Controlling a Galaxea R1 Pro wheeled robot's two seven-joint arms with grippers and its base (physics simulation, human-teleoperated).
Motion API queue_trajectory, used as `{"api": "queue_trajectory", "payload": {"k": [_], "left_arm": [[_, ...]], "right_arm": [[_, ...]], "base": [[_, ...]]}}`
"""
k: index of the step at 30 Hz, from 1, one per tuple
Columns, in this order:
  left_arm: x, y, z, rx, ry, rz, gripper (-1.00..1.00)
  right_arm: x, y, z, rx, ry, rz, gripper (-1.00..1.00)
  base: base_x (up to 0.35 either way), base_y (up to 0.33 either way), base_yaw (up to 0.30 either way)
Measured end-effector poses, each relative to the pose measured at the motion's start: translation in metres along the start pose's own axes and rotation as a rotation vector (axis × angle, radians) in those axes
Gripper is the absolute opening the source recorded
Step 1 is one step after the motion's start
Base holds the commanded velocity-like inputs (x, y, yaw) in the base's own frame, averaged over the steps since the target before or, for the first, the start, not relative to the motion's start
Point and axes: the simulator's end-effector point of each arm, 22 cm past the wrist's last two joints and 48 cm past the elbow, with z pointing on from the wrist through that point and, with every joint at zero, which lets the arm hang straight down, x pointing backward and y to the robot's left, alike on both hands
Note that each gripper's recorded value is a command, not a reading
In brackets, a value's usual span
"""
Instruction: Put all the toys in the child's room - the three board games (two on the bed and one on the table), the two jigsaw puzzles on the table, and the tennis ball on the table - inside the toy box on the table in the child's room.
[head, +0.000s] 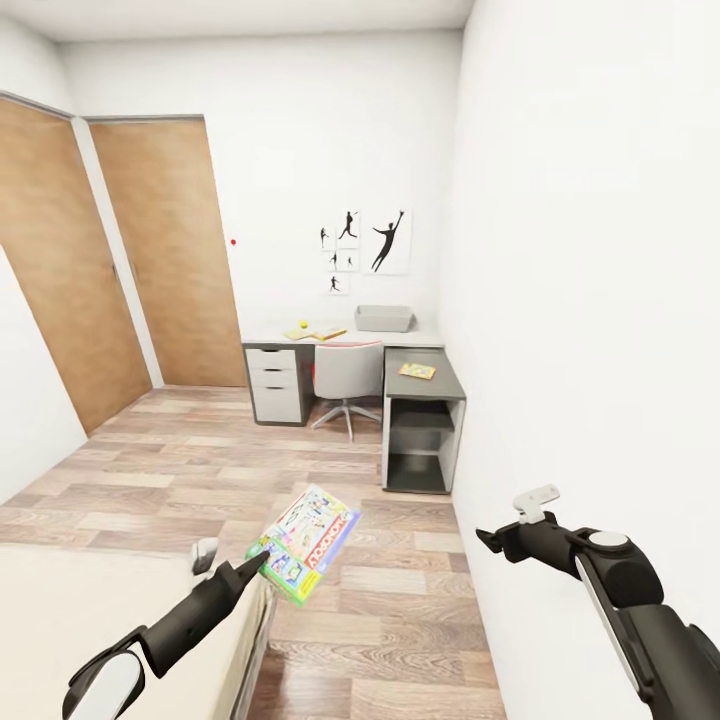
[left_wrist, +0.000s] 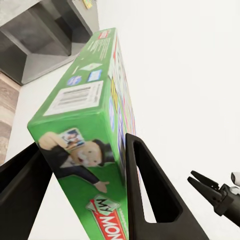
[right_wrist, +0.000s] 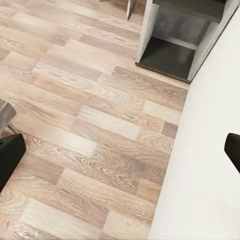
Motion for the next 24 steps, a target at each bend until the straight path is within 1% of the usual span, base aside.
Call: {"api": "queue_trajectory", "payload": {"k": [5, 8, 18, 24], "left_arm": [[0.0005, -0.0008, 0.0000, 0.005, 0.001, -0.001, -1.00], [0.0009, -0.0004, -0.0002, 0.002, 0.002, 0.002, -1.00], [0.0015, 0.0009, -0.0001, -0.005, 0.003, 0.006, -1.00], [0.0022, 0.0025, -0.0001, -0.011, 0.006, 0.008, -1.00]], "right_arm": [[0.0016, 0.0009, -0.0008, -0.001, 0.001, -0.001, 1.00], [0.0016, 0.0011, -0.0015, -0.001, 0.000, -0.001, 1.00], [0.0013, 0.0015, -0.0023, -0.008, -0.002, 0.006, 1.00], [0.0001, 0.0018, -0.0029, -0.007, -0.005, 0.005, 1.00]], "base": [[0.008, 0.016, 0.001], [0.154, 0.002, 0.000], [0.309, -0.001, 0.000], [0.340, -0.081, 0.000]]}}
